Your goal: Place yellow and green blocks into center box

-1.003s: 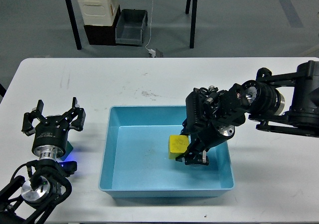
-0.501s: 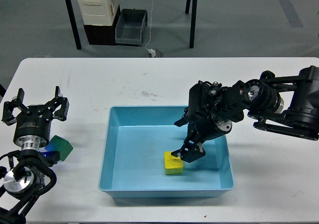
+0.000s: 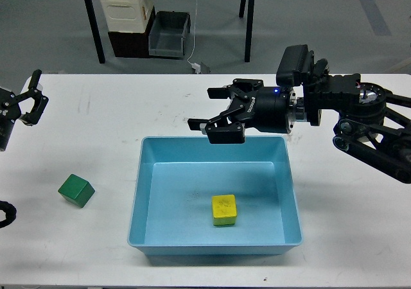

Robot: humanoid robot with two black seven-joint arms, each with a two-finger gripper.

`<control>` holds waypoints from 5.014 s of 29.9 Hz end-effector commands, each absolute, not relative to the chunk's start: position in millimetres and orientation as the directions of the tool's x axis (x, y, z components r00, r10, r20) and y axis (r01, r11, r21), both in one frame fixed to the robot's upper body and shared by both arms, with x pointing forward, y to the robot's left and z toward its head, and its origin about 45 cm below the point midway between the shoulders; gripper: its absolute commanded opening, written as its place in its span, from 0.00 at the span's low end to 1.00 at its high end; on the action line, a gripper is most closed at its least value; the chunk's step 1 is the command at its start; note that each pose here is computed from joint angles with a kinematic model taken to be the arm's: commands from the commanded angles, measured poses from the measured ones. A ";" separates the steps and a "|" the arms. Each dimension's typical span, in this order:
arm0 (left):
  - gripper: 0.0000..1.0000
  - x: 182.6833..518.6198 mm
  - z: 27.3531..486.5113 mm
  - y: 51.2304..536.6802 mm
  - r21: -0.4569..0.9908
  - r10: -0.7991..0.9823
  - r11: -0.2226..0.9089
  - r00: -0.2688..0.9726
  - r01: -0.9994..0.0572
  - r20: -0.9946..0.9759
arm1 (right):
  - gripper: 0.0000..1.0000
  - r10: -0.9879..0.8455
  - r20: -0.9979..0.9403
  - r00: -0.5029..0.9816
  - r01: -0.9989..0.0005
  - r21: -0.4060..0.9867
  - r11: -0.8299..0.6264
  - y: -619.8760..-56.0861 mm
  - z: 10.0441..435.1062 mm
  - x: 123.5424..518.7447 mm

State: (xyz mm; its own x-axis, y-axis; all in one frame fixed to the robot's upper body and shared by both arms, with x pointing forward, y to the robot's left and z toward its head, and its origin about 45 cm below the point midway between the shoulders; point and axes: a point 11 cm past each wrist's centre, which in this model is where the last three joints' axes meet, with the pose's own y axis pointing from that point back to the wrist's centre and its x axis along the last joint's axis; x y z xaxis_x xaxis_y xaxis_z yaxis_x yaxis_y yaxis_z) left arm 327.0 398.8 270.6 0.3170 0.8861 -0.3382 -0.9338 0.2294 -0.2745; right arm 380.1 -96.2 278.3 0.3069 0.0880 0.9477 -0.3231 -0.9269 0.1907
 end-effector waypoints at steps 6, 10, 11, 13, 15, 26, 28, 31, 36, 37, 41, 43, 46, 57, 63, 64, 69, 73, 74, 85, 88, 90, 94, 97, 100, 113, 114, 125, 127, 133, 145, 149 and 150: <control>1.00 350.3 335.9 386.1 -0.151 0.780 0.540 0.424 -0.828 0.460 | 1.00 -0.470 0.708 0.527 -0.489 -0.199 -0.849 -129.8 286.1 354.2; 1.00 350.7 332.0 385.5 0.083 0.462 0.598 0.428 -0.798 0.777 | 1.00 -0.687 0.461 0.562 -0.623 -0.310 -0.718 -168.0 284.0 353.9; 1.00 349.6 324.2 381.9 0.139 0.387 0.604 0.441 -0.785 0.810 | 1.00 -0.732 0.398 0.553 -0.660 -0.326 -0.676 -180.0 281.0 353.9; 1.00 345.4 306.0 378.2 0.238 0.270 0.605 0.476 -0.760 0.837 | 1.00 -0.787 0.303 0.537 -0.712 -0.339 -0.616 -199.3 274.5 350.5; 1.00 339.3 298.2 373.2 0.308 0.174 0.612 0.503 -0.729 0.846 | 1.00 -0.819 0.231 0.526 -0.743 -0.343 -0.574 -213.1 269.9 343.6; 1.00 292.7 273.1 383.7 0.679 -0.324 0.499 0.611 -0.539 0.723 | 1.00 -0.868 -0.227 0.442 -0.888 -0.247 -0.387 -307.8 244.3 321.7; 1.00 288.1 262.2 388.0 0.739 -0.399 0.449 0.627 -0.502 0.669 | 1.00 -0.850 -0.292 0.439 -0.894 -0.235 -0.381 -314.3 238.5 316.0; 1.00 278.0 245.7 393.9 0.809 -0.455 0.392 0.672 -0.438 0.584 | 1.00 -0.846 -0.324 0.423 -0.904 -0.207 -0.373 -320.6 226.1 309.5; 1.00 267.3 225.6 405.0 0.867 -0.547 0.312 0.673 -0.389 0.498 | 1.00 -0.854 -0.343 0.392 -0.920 -0.173 -0.352 -325.5 211.5 304.1; 1.00 264.8 220.4 409.4 0.880 -0.566 0.288 0.674 -0.378 0.475 | 1.00 -0.854 -0.345 0.389 -0.921 -0.172 -0.350 -326.2 210.9 303.5; 1.00 258.6 208.8 415.1 0.898 -0.563 0.271 0.699 -0.347 0.441 | 1.00 -0.856 -0.346 0.383 -0.923 -0.164 -0.347 -327.3 208.5 301.6; 1.00 259.1 200.9 414.5 0.900 -0.553 0.275 0.710 -0.339 0.436 | 1.00 -0.857 -0.351 0.377 -0.926 -0.156 -0.343 -328.2 205.4 298.9; 1.00 259.0 189.8 414.9 0.904 -0.540 0.276 0.726 -0.325 0.426 | 1.00 -0.857 -0.356 0.372 -0.928 -0.147 -0.342 -328.2 202.0 296.3; 1.00 270.1 178.5 391.5 0.888 -0.537 0.330 0.710 -0.320 0.455 | 1.00 -0.859 -0.356 0.367 -0.930 -0.150 -0.335 -329.9 202.6 296.4; 1.00 275.0 171.3 373.5 0.874 -0.533 0.372 0.699 -0.312 0.476 | 1.00 -0.862 -0.359 0.358 -0.934 -0.140 -0.329 -331.3 199.6 293.9; 1.00 275.7 170.5 372.1 0.873 -0.531 0.375 0.699 -0.312 0.478 | 1.00 -0.862 -0.359 0.358 -0.934 -0.140 -0.329 -331.3 199.6 293.9; 1.00 279.0 164.1 365.3 0.867 -0.520 0.391 0.702 -0.310 0.486 | 1.00 -0.869 -0.358 0.343 -0.939 -0.142 -0.312 -337.0 200.0 292.8; 0.99 280.4 163.9 363.4 0.865 -0.520 0.395 0.700 -0.311 0.489 | 1.00 -0.869 -0.358 0.342 -0.940 -0.140 -0.312 -337.2 199.6 292.4; 0.98 280.8 164.3 363.4 0.864 -0.520 0.395 0.700 -0.312 0.490 | 1.00 -0.869 -0.358 0.342 -0.940 -0.140 -0.312 -337.2 199.6 292.4; 0.48 280.3 163.3 364.3 0.866 -0.520 0.392 0.702 -0.310 0.487 | 1.00 -0.871 -0.356 0.338 -0.941 -0.142 -0.307 -338.4 200.5 293.0; 0.36 281.2 164.0 364.7 0.865 -0.519 0.391 0.702 -0.313 0.488 | 1.00 -0.872 -0.355 0.337 -0.941 -0.145 -0.305 -339.1 201.2 293.3; 0.29 281.6 164.7 365.2 0.865 -0.519 0.390 0.701 -0.314 0.489 | 1.00 -0.873 -0.355 0.335 -0.942 -0.144 -0.303 -339.2 201.1 293.4; 0.24 288.2 169.4 370.1 0.864 -0.517 0.377 0.699 -0.333 0.494 | 1.00 -0.873 -0.355 0.334 -0.942 -0.144 -0.302 -339.7 201.0 293.1; 0.24 313.9 193.6 375.8 0.844 -0.520 0.356 0.665 -0.402 0.536 | 1.00 -0.873 -0.356 0.334 -0.943 -0.141 -0.303 -339.5 200.2 292.6; 0.24 334.2 219.8 374.3 0.815 -0.528 0.354 0.622 -0.458 0.578 | 1.00 -0.873 -0.357 0.332 -0.943 -0.138 -0.302 -339.7 199.3 291.7; 0.25 369.2 319.7 285.8 0.676 -0.564 0.548 0.380 -0.492 0.733 | 1.00 -0.877 -0.363 0.315 -0.949 -0.121 -0.291 -343.4 193.6 285.8; 0.25 366.8 324.6 274.0 0.669 -0.565 0.573 0.363 -0.473 0.741 | 1.00 -0.877 -0.363 0.314 -0.949 -0.121 -0.290 -343.9 193.5 285.6; 0.25 329.1 305.7 123.3 0.702 -0.689 0.698 0.132 -0.144 0.713 | 1.00 -0.871 -0.377 0.314 -0.949 -0.124 -0.289 -340.2 191.5 284.7; 0.26 326.4 292.0 107.9 0.723 -0.715 0.682 0.104 -0.112 0.691 | 1.00 -0.871 -0.376 0.316 -0.949 -0.126 -0.290 -339.6 191.8 285.1; 0.32 346.5 236.2 120.5 0.840 -0.841 0.521 0.078 -0.155 0.536 | 1.00 -0.867 -0.380 0.323 -0.947 -0.131 -0.295 -338.2 193.1 285.0; 1.00 348.5 213.8 131.2 0.840 -0.814 0.527 0.206 -0.128 0.542 | 1.00 -0.850 -0.408 0.333 -0.943 -0.163 -0.291 -325.4 195.8 291.6; 1.00 352.2 231.0 121.2 0.784 -0.737 0.609 0.281 -0.120 0.615 | 1.00 -0.841 -0.408 0.356 -0.934 -0.172 -0.312 -319.2 198.3 293.2; 1.00 354.9 240.2 119.1 0.758 -0.703 0.640 0.301 -0.126 0.644 | 1.00 -0.839 -0.409 0.358 -0.934 -0.177 -0.312 -319.8 199.8 293.6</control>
State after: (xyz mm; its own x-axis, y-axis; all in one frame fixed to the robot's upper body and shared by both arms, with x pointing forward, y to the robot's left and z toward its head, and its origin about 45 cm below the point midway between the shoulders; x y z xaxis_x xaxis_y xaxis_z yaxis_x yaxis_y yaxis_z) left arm 349.9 125.5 222.0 0.2446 -0.7770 0.5800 -0.1214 0.5689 0.8134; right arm 292.6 -322.2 196.2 0.3430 -0.8468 -0.4065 -0.9392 -0.3016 -0.1642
